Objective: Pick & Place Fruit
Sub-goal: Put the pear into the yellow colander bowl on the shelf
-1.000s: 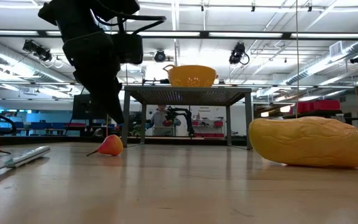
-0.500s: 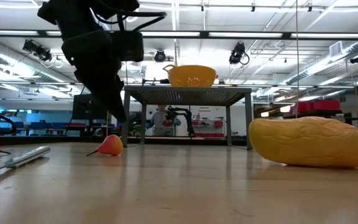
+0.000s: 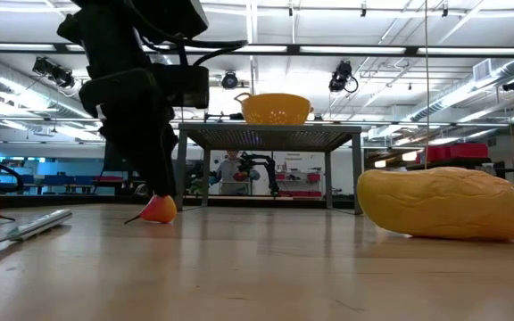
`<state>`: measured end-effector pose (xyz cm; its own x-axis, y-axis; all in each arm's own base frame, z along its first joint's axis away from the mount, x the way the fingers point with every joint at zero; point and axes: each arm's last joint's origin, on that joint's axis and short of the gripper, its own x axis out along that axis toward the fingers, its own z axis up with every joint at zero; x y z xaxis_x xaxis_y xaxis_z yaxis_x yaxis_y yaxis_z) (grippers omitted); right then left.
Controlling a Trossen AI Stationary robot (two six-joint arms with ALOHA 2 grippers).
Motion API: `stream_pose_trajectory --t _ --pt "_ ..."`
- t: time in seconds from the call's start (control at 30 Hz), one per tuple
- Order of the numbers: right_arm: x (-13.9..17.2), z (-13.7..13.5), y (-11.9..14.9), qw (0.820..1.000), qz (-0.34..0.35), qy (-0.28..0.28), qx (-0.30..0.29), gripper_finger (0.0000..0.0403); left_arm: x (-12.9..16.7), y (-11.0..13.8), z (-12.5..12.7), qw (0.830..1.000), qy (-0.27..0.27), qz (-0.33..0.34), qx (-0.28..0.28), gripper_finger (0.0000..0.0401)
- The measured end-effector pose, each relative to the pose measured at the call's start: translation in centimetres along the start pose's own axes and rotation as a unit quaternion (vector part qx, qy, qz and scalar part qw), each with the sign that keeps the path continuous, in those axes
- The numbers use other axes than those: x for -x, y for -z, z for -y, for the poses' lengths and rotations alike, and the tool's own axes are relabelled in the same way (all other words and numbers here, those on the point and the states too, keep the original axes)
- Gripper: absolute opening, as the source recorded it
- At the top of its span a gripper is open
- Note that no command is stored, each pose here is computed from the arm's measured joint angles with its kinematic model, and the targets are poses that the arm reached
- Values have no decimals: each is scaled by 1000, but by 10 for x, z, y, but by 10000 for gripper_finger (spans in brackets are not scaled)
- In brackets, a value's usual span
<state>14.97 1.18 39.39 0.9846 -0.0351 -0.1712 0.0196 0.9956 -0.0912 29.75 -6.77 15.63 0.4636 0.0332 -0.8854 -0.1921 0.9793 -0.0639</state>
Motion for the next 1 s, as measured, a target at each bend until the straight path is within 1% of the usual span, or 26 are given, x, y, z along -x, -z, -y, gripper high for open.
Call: stream_pose_trajectory --t 0.33,0.47,0.63,0.83,0.9,1.0 --pt "0 0 1 1000 -7 3 1 18 -3 5 -2 1000 -1 -9 -11 290" --pt "0 0 3 1000 -14 8 2 18 -11 8 1 1000 6 -27 -11 290" --pt "0 0 2 1000 -10 8 1 18 -14 8 6 1000 7 -22 -14 290" --pt "0 1 2 1000 -10 13 1 18 -13 10 4 999 -6 -30 -17 290" --pt "0 1 2 1000 -10 13 1 18 -13 10 4 999 -6 -29 -18 285" --pt "0 1 2 1000 -9 13 1 18 -13 10 5 999 -3 -29 -17 267"
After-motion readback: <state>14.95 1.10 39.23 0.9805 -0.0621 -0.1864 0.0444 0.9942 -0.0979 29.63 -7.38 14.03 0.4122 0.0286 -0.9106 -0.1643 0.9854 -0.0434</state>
